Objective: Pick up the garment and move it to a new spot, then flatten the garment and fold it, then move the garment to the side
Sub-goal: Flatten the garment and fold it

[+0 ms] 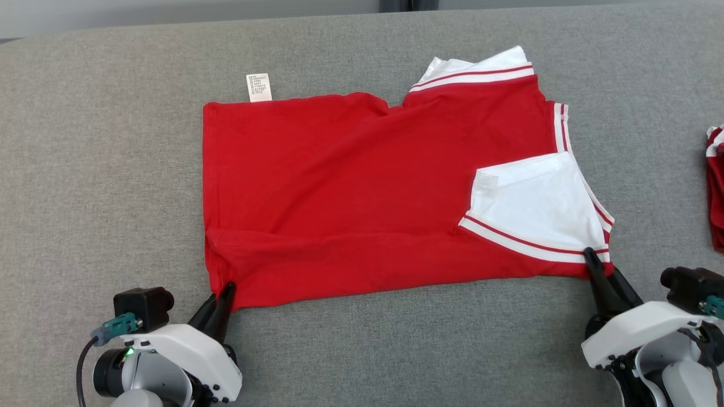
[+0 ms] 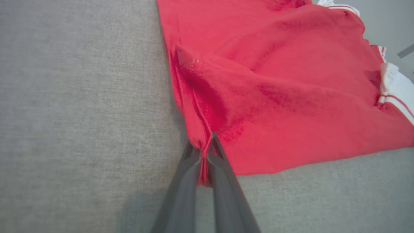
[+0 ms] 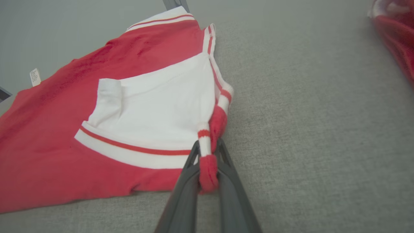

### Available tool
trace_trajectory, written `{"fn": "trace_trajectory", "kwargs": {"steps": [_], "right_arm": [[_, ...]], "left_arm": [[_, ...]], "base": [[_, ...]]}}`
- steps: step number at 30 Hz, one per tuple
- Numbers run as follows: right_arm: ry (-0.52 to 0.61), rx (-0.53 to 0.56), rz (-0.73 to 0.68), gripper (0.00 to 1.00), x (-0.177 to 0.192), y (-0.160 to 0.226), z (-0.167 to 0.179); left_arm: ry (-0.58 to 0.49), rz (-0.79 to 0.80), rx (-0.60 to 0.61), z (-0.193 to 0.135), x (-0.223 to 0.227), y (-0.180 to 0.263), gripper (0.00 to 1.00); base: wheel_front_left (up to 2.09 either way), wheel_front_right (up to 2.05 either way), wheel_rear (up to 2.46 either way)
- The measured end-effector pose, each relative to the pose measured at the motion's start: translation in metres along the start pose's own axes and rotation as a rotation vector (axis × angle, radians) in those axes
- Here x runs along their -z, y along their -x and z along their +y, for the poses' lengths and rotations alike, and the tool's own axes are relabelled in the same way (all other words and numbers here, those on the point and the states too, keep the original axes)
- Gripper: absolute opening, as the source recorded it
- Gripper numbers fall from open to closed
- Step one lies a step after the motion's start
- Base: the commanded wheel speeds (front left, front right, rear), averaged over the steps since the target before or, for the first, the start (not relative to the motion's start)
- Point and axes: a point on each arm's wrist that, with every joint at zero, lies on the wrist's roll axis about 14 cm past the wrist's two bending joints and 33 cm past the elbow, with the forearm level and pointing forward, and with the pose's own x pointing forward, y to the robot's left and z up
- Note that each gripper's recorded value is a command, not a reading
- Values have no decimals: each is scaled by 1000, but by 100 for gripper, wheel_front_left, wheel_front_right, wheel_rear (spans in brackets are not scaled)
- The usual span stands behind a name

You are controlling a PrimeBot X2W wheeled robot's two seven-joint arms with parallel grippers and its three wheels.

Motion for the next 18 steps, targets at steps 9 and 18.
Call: {"fn": "trace_trajectory", "kwargs": {"steps": [9,18], "right_arm": [[-102,32,50,0,12,50,-4],[-163,78,86,0,25,84,1]], "left_arm": [[11,-16,-8,1,-1,36,0],[60,35,-49,6,18,58,0]], "base": [[0,0,0],[0,0,0]]}}
